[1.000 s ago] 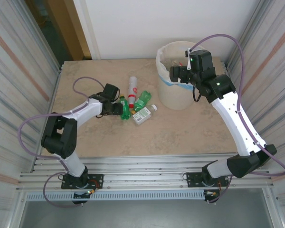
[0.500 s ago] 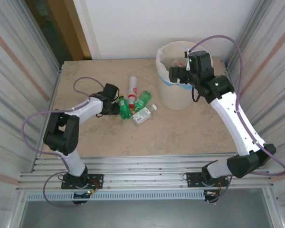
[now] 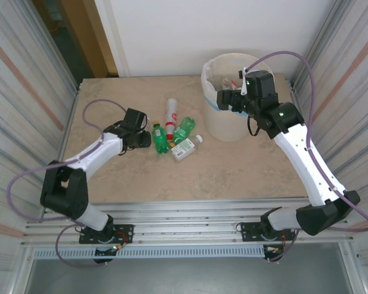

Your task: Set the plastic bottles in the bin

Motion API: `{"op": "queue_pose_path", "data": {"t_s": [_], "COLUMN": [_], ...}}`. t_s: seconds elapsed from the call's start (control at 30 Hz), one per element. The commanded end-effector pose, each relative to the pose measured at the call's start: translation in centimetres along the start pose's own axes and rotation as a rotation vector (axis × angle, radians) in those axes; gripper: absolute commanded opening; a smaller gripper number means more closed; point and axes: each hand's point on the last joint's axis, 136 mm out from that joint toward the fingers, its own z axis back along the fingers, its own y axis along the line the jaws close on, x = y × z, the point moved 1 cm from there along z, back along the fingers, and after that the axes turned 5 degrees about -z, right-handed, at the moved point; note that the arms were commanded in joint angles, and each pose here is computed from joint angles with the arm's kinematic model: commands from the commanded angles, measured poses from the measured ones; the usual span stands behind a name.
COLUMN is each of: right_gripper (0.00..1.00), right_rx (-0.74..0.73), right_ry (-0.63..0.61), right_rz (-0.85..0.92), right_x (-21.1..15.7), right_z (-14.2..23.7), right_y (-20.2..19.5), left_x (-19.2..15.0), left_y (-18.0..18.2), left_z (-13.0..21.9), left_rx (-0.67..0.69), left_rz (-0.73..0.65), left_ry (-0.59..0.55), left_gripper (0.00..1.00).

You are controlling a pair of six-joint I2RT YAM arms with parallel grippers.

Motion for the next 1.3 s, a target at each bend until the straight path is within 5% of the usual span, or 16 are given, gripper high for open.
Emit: {"op": "queue_pose_path", "data": {"t_s": [0.0, 0.13, 0.33, 0.63, 0.83, 1.27], "right_gripper": [0.98, 0.98, 0.98, 0.95, 0.93, 0.79], "right_rx": [0.087, 0.229, 0.628, 1.019, 1.134, 1.287], "right_ry": [-0.024, -0.007, 0.026, 0.115, 0.132, 0.121], "right_rz": [-0.066, -0.137, -0.239, -0.203, -0.163, -0.102], "right_x": [0.0, -1.2, -1.9, -2.4, -2.8, -2.4], "right_z": [1.2, 1.4, 2.7, 4.3, 4.8, 6.0], "right_y": [1.0, 2.4, 7.0, 13.7, 16.8, 20.6], "left_x": [1.8, 3.7, 5.8, 7.1, 7.5, 7.2], "left_y": [-1.1, -3.6, -7.4, -11.6, -12.5, -14.3], "left_z": [3.8, 8.4, 15.0, 21.7, 24.7, 26.6], "left_rx": [-0.110, -0.302, -0.619, -1.033, -1.179, -1.269], "left_rz": [0.036, 0.031, 0.020, 0.014, 0.011, -0.021], "left_ry": [-0.131, -0.294, -0.479, -0.593, -0.639, -0.638], "left_gripper": [0.21, 0.19, 0.18, 0.18, 0.19, 0.18]}}
